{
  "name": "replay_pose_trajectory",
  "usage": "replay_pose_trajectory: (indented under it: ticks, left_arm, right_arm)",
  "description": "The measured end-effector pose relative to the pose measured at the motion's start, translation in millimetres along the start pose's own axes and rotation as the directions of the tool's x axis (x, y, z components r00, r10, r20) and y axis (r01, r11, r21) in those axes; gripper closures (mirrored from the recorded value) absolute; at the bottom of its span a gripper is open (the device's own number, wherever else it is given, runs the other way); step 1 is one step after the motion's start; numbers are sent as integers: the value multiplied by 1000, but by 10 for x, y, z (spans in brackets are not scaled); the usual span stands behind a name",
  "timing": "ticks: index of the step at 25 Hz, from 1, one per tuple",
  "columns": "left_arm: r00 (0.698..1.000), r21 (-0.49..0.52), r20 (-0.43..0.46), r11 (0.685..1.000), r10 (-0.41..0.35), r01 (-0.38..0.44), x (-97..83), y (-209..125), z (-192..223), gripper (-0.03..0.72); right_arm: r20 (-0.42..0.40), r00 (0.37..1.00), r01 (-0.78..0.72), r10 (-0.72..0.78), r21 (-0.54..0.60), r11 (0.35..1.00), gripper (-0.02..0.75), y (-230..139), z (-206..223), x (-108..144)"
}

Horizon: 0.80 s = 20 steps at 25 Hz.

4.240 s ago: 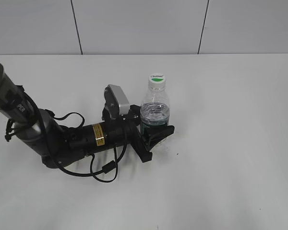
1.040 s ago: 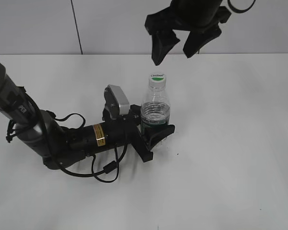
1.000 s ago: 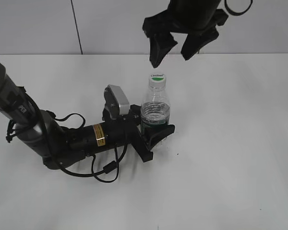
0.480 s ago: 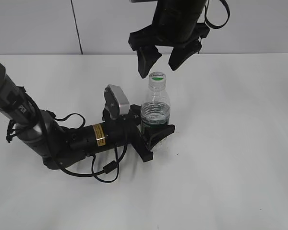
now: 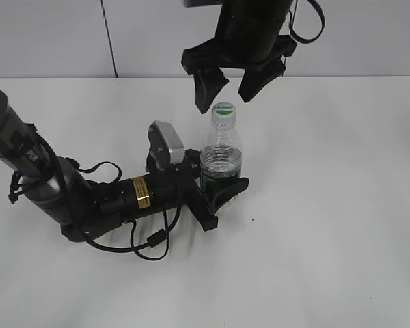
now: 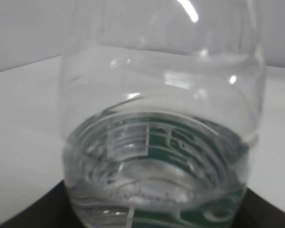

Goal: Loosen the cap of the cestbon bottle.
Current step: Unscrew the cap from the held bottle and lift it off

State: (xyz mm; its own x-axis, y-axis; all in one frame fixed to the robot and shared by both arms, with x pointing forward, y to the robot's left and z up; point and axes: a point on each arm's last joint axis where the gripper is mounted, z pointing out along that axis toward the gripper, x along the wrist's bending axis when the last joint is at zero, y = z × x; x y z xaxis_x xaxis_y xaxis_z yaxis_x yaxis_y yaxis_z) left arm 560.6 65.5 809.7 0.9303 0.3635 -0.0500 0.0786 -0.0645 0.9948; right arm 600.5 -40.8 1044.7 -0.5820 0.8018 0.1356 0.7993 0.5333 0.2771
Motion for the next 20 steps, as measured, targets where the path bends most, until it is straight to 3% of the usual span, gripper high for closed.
replay_pose_trajectory:
  ticks: [11,20]
  left_arm:
    - [1000,1,-1,1000,0,0,1,-1,0,287]
    - [1000,1,-1,1000,0,0,1,-1,0,287]
  right_arm:
    - [-27,1000,1,-2,-29,1000,143,-12,-138,73]
    - [-31,1000,-2,3,37,999,144,-123,9,82]
